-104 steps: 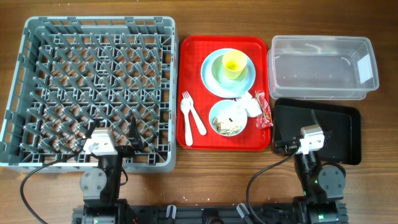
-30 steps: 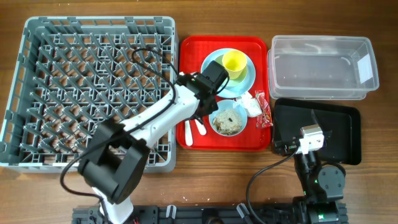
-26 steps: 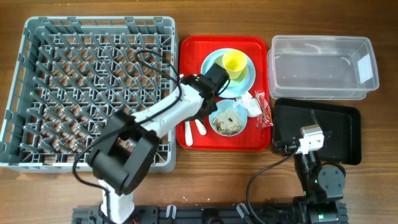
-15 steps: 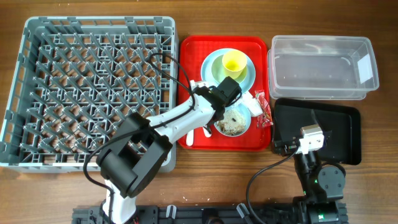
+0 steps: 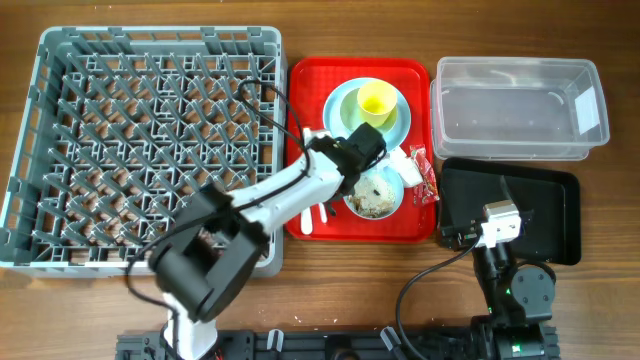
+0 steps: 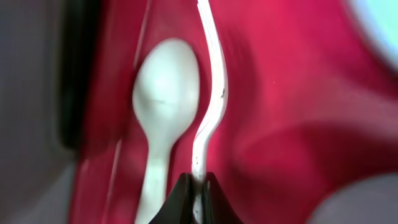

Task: Sort waste into correct bins and load items into the dishwasher rack
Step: 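Reach the left gripper to the white fork on the red tray and grasp it, then carry the fork with the left gripper into the dish rack and release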

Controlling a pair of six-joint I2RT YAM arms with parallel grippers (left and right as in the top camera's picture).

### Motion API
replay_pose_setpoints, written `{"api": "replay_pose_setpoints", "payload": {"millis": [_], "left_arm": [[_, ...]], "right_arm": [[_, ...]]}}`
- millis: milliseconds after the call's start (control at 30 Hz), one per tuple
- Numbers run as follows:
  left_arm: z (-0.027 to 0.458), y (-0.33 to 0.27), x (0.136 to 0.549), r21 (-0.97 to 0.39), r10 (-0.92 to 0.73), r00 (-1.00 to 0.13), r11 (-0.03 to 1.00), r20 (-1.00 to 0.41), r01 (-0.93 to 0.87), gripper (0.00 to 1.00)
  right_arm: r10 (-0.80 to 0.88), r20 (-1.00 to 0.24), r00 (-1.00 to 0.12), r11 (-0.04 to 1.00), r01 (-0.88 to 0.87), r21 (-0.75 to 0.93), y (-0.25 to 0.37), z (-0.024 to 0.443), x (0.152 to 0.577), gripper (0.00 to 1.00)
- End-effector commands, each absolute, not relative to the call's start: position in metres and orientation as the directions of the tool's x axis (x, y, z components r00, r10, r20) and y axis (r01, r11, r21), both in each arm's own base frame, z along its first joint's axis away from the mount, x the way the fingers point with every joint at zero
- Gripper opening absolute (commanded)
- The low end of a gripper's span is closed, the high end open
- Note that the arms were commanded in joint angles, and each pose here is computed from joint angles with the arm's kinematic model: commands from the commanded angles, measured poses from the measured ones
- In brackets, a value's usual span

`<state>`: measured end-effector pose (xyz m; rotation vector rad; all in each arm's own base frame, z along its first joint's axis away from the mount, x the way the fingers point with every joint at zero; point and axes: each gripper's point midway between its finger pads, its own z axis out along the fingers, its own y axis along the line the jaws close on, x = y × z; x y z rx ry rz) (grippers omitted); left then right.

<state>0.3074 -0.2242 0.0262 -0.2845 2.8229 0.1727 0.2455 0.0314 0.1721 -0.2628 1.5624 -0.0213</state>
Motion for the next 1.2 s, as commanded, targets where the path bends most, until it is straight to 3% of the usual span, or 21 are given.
{"api": "replay_pose_setpoints", "payload": {"millis": [0, 67, 167, 300, 433, 667, 767, 800, 833, 967, 1167], "left_arm": [[0.140, -0.237, 0.328, -0.108, -0.158, -0.868, 0.987, -0.472, -0.121, 0.04], [0.183, -0.223, 0.320, -0.135, -0.126, -0.842, 0.989, -0.525, -0.064, 0.04], [0.201, -0.178, 0.312, -0.062, -0.078, -0.850, 0.997, -0.520, -0.054, 0.04], [0.170, -0.116, 0.315, 0.077, -0.060, -0.913, 0.992, -0.403, -0.100, 0.04], [0.125, -0.109, 0.315, 0.012, -0.026, -0.969, 0.999, -0.247, -0.030, 0.04], [0.100, -0.107, 0.320, 0.034, -0.014, -0.978, 0.999, -0.208, -0.022, 0.06], [0.090, -0.107, 0.318, 0.048, -0.012, -0.984, 0.999, -0.177, -0.021, 0.24], [0.090, -0.107, 0.318, 0.048, -0.012, -0.984, 0.999, -0.177, -0.021, 0.39], [0.090, -0.107, 0.319, 0.047, -0.012, -0.984, 0.999, -0.179, -0.021, 0.45], [0.105, -0.103, 0.325, 0.068, -0.013, -0.976, 0.997, -0.217, -0.029, 0.49], [0.166, -0.125, 0.323, -0.038, -0.039, -0.939, 0.999, -0.343, -0.028, 0.49]], "right_arm": [[-0.181, -0.983, 0.020, 0.973, -0.140, -0.182, 0.029, 0.173, 0.246, 1.00], [-0.181, -0.983, 0.020, 0.973, -0.140, -0.182, 0.029, 0.173, 0.246, 1.00], [-0.181, -0.983, 0.020, 0.973, -0.140, -0.182, 0.029, 0.173, 0.246, 1.00], [-0.181, -0.983, 0.020, 0.973, -0.140, -0.182, 0.029, 0.173, 0.246, 1.00], [-0.181, -0.983, 0.020, 0.973, -0.141, -0.182, 0.029, 0.173, 0.246, 1.00], [-0.181, -0.983, 0.020, 0.973, -0.140, -0.182, 0.029, 0.173, 0.246, 1.00], [-0.181, -0.983, 0.020, 0.973, -0.140, -0.182, 0.029, 0.173, 0.246, 1.00], [-0.181, -0.983, 0.020, 0.973, -0.140, -0.182, 0.029, 0.173, 0.246, 1.00], [-0.181, -0.983, 0.020, 0.973, -0.140, -0.182, 0.029, 0.173, 0.246, 1.00], [-0.181, -0.983, 0.020, 0.973, -0.140, -0.182, 0.029, 0.173, 0.246, 1.00], [-0.181, -0.983, 0.020, 0.973, -0.140, -0.182, 0.029, 0.173, 0.246, 1.00]]}}
